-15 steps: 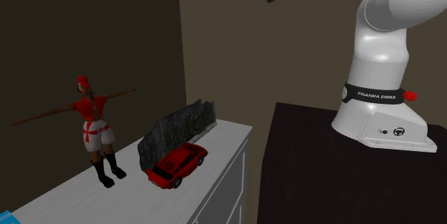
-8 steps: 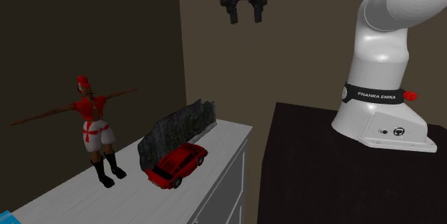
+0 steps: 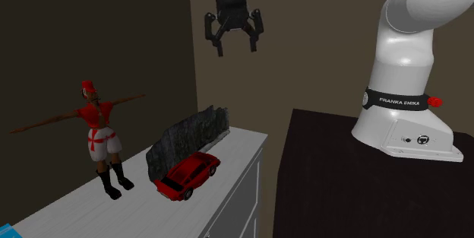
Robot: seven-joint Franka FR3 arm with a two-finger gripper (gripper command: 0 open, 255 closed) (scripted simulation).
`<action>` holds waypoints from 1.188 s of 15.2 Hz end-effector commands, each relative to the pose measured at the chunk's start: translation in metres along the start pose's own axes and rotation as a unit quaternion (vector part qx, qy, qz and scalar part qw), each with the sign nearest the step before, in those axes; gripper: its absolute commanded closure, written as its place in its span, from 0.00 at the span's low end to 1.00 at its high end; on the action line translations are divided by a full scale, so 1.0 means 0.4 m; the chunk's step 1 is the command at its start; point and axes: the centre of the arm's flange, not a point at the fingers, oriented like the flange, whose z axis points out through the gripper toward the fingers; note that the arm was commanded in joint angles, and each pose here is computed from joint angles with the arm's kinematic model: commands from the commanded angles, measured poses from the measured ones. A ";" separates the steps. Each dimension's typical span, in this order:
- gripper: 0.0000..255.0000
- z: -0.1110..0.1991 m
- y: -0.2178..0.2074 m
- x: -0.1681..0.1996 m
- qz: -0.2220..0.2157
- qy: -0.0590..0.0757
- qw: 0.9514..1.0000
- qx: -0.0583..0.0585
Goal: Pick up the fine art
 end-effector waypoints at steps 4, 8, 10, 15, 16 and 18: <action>0.00 0.113 -0.126 0.041 0.100 -0.004 0.995 0.001; 0.00 0.198 -0.214 0.090 0.178 -0.007 0.984 0.001; 0.00 0.241 -0.256 0.120 0.216 -0.009 0.976 0.000; 0.00 0.348 -0.348 0.206 0.310 -0.012 0.951 0.000; 0.00 0.369 -0.364 0.225 0.328 -0.013 0.944 0.000; 0.00 0.412 -0.395 0.265 0.365 -0.015 0.931 0.000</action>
